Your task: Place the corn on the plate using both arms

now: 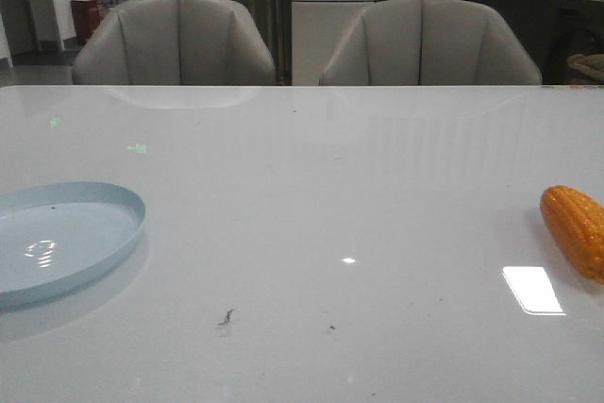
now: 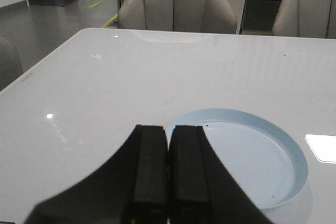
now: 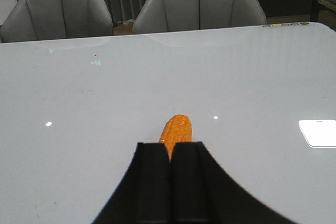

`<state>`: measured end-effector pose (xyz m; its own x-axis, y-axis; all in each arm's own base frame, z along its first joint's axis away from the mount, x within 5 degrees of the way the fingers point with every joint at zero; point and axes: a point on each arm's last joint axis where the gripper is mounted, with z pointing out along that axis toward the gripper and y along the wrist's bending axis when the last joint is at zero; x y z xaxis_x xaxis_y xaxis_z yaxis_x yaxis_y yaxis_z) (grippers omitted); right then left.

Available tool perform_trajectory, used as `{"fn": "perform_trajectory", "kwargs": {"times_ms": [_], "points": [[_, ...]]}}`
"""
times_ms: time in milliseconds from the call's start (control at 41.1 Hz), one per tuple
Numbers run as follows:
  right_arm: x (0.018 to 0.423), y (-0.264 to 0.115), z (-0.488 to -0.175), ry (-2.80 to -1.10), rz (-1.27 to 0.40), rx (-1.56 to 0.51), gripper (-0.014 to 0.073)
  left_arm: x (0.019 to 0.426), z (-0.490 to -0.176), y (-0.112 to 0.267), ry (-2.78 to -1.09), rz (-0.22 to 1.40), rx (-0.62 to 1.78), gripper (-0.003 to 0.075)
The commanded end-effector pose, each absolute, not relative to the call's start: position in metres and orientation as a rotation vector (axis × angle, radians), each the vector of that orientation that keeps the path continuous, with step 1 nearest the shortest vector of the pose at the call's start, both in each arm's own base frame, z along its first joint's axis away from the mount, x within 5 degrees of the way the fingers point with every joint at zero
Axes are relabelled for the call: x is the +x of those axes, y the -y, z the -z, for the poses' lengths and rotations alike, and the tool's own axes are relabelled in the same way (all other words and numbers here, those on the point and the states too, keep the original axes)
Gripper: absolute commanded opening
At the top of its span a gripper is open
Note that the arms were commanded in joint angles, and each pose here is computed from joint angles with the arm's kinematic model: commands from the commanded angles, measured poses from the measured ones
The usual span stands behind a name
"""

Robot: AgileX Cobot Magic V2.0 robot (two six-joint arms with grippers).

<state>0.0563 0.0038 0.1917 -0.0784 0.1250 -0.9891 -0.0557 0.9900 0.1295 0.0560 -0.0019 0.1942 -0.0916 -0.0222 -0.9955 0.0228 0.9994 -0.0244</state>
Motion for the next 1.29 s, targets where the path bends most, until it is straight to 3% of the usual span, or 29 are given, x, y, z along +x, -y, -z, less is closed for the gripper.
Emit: {"fn": "perform_trajectory", "kwargs": {"times_ms": [0,632,900,1021,1265], "points": [[0.054,-0.003,-0.208,-1.516,-0.14,0.047,0.0026,0.056,-0.192,0.001,-1.578,0.048,-0.024,0.0093],[0.054,-0.003,-0.208,-1.516,-0.14,0.047,0.0026,0.056,-0.194,0.001,-1.547,0.052,-0.031,0.0093],[0.054,-0.003,-0.208,-1.516,-0.14,0.047,0.0026,0.055,-0.207,0.0,-1.412,0.044,-0.039,0.0093],[0.054,-0.003,-0.21,-1.489,-0.14,0.046,0.0026,0.052,-0.22,-0.001,-1.274,0.039,-0.045,0.0093],[0.046,-0.002,-0.247,-1.296,-0.149,0.043,0.0026,0.043,-0.257,-0.002,-1.153,0.041,-0.044,0.0094]]}}
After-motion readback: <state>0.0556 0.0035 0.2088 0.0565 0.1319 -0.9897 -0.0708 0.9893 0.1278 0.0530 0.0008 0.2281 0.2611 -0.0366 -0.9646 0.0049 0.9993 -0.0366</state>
